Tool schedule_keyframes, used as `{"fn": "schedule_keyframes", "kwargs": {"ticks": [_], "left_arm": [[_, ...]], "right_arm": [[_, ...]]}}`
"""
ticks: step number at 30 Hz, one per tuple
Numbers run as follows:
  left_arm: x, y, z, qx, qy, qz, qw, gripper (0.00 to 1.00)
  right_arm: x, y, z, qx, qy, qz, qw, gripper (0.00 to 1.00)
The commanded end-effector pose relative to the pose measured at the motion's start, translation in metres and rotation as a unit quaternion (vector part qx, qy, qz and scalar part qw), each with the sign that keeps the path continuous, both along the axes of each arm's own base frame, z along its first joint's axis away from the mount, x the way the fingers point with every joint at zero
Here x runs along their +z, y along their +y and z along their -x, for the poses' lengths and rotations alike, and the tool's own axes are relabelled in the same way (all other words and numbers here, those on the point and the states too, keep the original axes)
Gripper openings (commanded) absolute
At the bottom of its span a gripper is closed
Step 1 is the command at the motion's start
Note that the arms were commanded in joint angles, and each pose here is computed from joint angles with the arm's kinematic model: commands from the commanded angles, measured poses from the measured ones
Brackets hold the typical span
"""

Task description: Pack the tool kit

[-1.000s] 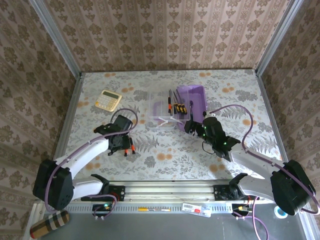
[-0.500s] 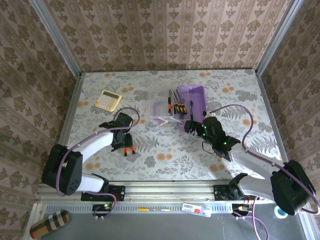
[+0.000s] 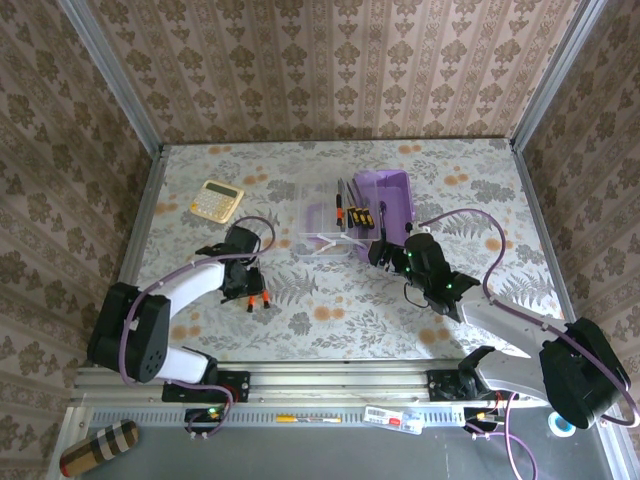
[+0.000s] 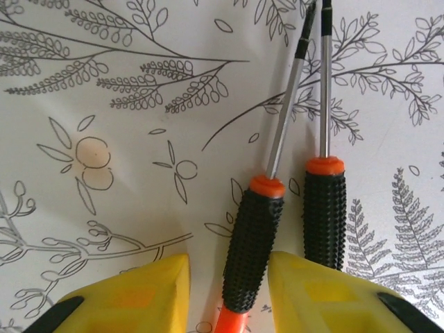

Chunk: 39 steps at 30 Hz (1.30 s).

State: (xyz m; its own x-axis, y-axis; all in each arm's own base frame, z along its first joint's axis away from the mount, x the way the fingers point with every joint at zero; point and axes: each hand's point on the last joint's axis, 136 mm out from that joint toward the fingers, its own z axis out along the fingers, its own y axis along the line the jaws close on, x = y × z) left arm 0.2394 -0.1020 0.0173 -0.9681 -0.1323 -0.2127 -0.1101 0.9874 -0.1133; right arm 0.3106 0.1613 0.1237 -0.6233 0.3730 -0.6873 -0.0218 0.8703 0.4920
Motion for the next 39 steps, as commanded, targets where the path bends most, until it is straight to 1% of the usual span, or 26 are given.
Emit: {"fn": "schedule_keyframes", "kwargs": {"ticks": [1,4,8,12,14,17,21,26,29,31,35,39], "left_arm": [[-0.007,0.005,0.001,0.003,0.011,-0.006,1.000,0.34],[-0.010,0.007,0.001,0.009,0.014,-0.010,1.000,0.31],[-0.011,0.010,0.001,0.019,0.013,-0.014,1.000,0.22],[-0.001,0.011,-0.002,0.022,-0.001,-0.013,1.000,0.15],[0.006,0.010,-0.004,0.022,-0.010,-0.010,1.000,0.14],[0.022,0.012,-0.007,0.022,-0.024,-0.012,0.999,0.11],[0.051,0.014,-0.012,0.022,-0.054,-0.011,0.998,0.10],[0.095,0.007,-0.027,0.011,-0.093,0.001,0.996,0.11],[0.121,-0.009,-0.042,-0.007,-0.116,0.013,0.993,0.11],[0.137,-0.026,-0.055,-0.024,-0.129,0.021,0.991,0.10],[0.165,-0.074,-0.078,-0.077,-0.149,0.031,0.985,0.10],[0.183,-0.120,-0.104,-0.116,-0.161,0.043,0.979,0.10]], "right_arm": [[0.018,0.002,-0.010,-0.006,-0.024,0.002,1.000,0.81],[0.019,0.000,-0.009,-0.010,-0.026,0.005,1.000,0.81],[0.021,-0.001,-0.009,-0.011,-0.030,0.003,1.000,0.81],[0.022,0.000,-0.009,-0.009,-0.030,0.001,1.000,0.81],[0.022,0.002,-0.008,-0.005,-0.030,0.000,1.000,0.81],[0.022,0.012,-0.008,0.018,-0.026,-0.011,0.999,0.81],[0.022,0.026,-0.008,0.046,-0.027,-0.019,0.998,0.81],[0.018,0.026,-0.009,0.043,-0.021,-0.012,0.999,0.81],[0.017,0.022,-0.009,0.034,-0.020,-0.007,0.999,0.81],[0.017,0.018,-0.010,0.025,-0.022,-0.003,0.999,0.82],[0.018,0.013,-0.009,0.015,-0.025,0.001,1.000,0.82],[0.021,0.009,-0.009,0.007,-0.028,0.003,1.000,0.82]]}}
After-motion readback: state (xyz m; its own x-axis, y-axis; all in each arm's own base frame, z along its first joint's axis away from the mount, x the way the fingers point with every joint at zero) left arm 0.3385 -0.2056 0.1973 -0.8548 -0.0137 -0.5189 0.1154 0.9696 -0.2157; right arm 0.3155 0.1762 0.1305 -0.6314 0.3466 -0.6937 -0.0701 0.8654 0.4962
